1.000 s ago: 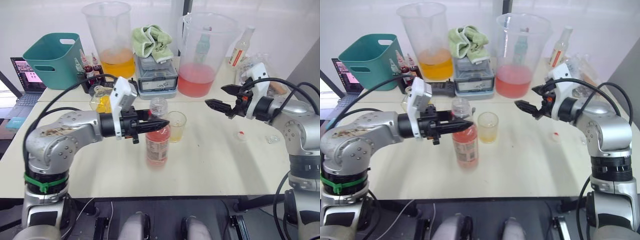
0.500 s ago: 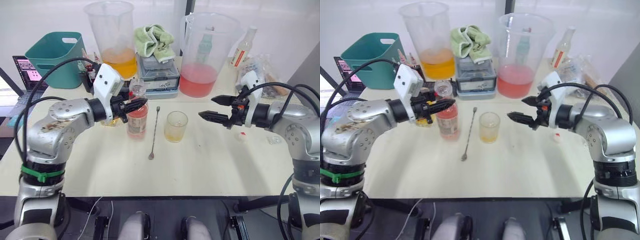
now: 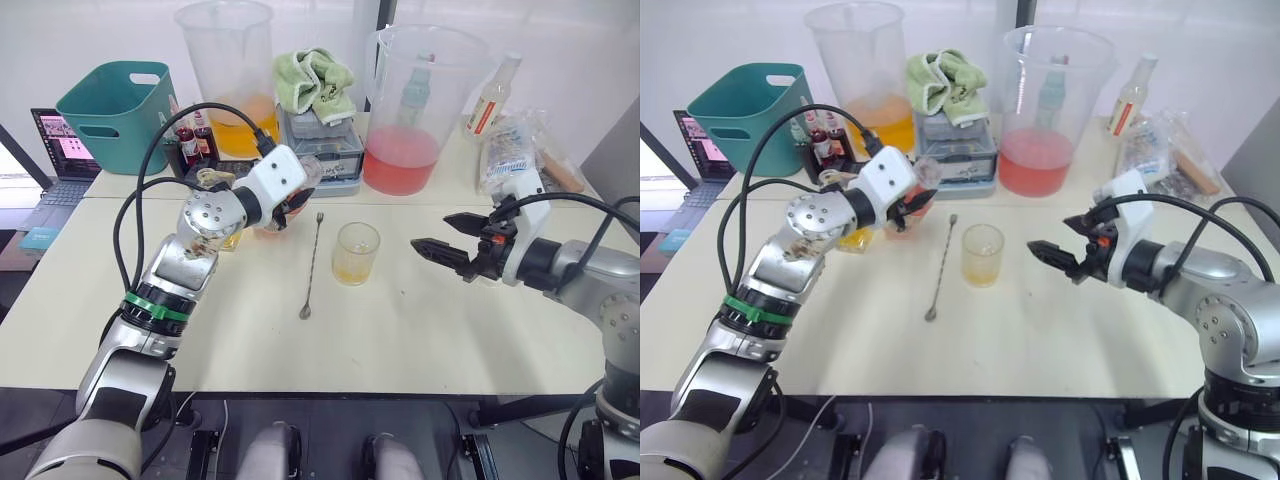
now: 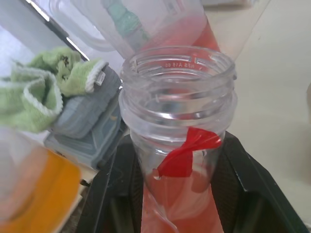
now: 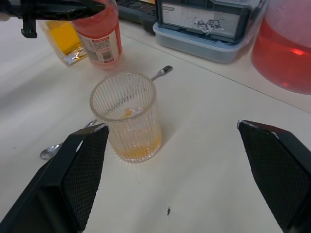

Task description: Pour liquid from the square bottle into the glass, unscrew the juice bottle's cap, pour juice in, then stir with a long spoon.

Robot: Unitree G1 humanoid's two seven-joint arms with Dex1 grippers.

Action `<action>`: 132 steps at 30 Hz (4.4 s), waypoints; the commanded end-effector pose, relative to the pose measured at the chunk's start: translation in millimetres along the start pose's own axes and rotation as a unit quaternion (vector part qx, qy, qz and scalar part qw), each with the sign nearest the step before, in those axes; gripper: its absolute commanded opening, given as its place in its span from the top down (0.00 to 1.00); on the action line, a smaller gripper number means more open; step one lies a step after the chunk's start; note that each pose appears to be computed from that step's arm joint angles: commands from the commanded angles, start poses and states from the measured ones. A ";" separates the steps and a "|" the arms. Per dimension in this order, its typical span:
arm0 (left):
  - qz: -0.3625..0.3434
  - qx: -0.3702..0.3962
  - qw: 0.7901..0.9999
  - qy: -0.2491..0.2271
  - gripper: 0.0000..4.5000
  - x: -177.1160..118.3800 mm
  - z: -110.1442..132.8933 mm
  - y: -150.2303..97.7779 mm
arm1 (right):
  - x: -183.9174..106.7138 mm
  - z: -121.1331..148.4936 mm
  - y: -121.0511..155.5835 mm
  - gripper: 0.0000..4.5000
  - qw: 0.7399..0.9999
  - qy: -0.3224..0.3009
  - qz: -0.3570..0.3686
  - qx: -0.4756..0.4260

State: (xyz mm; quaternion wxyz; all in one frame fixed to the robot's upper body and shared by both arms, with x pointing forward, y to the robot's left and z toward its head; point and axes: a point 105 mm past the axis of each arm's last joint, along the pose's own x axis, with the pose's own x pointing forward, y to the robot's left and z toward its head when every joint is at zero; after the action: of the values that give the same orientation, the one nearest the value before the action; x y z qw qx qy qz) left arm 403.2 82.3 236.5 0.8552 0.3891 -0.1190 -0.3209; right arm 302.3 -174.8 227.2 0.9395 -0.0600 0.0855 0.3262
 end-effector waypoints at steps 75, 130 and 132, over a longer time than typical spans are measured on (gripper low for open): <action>0.016 0.416 0.907 -0.062 0.66 37.8 37.4 -38.0 | -5.3 18.2 14.0 0.00 0.997 -0.068 -0.048 -0.006; 0.191 -0.341 0.918 0.074 0.66 -185.6 -18.8 13.9 | 27.1 31.9 44.0 0.00 0.930 -0.055 0.358 -0.063; 0.220 -0.361 0.903 0.078 0.66 -200.2 -25.9 20.6 | 31.2 32.0 46.7 0.00 0.928 -0.057 0.363 -0.062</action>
State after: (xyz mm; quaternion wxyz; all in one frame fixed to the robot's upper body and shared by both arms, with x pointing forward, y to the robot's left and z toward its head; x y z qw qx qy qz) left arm 280.6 222.5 225.1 0.9885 0.0379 0.0264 -0.1437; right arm 302.1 -114.6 240.5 0.7572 -0.0523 0.0448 0.6496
